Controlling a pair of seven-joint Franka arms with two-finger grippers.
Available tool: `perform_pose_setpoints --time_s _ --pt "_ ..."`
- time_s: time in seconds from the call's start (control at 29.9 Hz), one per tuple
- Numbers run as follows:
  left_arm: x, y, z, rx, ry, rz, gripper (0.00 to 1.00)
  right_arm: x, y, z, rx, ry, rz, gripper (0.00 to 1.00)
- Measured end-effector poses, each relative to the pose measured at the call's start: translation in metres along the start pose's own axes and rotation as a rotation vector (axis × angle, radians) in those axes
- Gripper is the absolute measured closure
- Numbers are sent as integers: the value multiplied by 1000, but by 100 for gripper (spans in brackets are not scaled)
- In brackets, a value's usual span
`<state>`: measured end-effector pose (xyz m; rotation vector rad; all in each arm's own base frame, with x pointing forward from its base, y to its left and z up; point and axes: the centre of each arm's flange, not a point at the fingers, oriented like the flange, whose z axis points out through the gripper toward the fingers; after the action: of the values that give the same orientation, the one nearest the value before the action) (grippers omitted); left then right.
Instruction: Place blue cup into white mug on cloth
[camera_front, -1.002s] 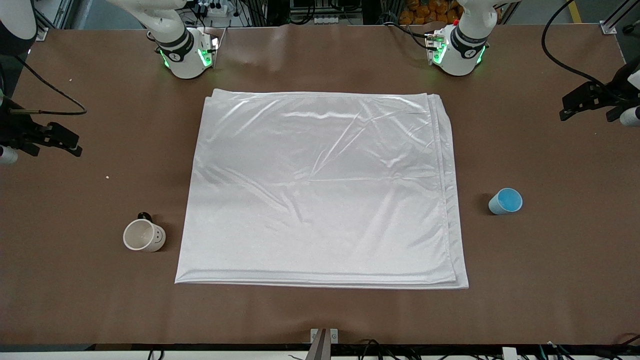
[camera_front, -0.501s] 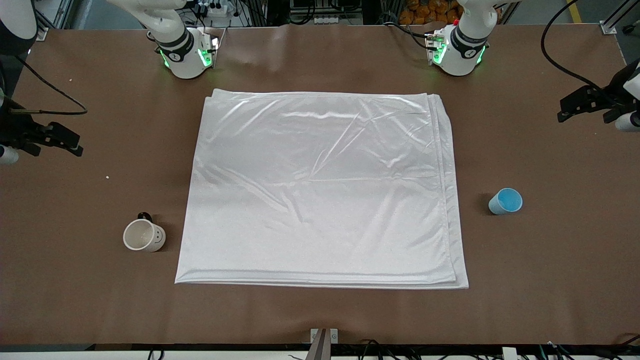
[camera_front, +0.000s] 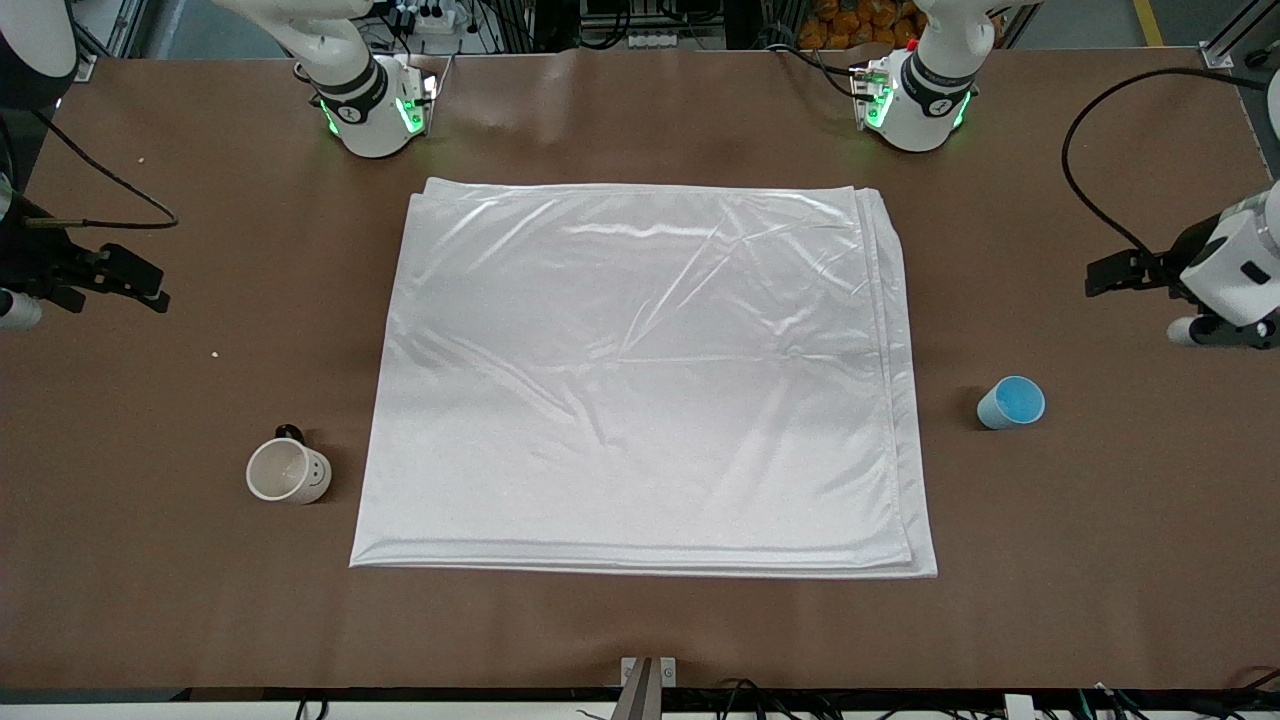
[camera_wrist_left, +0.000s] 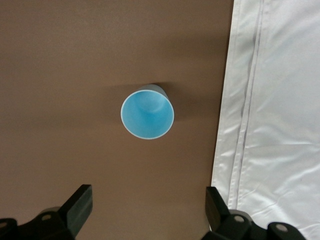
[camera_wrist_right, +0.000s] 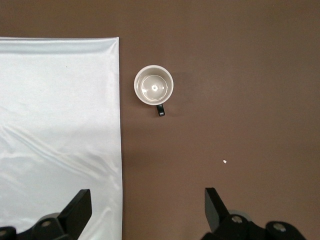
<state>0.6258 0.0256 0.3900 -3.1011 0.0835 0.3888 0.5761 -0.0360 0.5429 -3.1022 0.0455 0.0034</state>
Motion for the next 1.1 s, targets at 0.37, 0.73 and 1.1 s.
perform_pose_setpoints --time_s 0.37,0.73,1.1 --pt "33 -4 56 -12 14 0 0 37 20 106 7 -108 30 0" --pt "47 -17 91 50 10 16 0 60 38 202 14 -156 15 0" --pt "55 -40 122 38 7 6 0 68 41 263 11 -133 16 0"
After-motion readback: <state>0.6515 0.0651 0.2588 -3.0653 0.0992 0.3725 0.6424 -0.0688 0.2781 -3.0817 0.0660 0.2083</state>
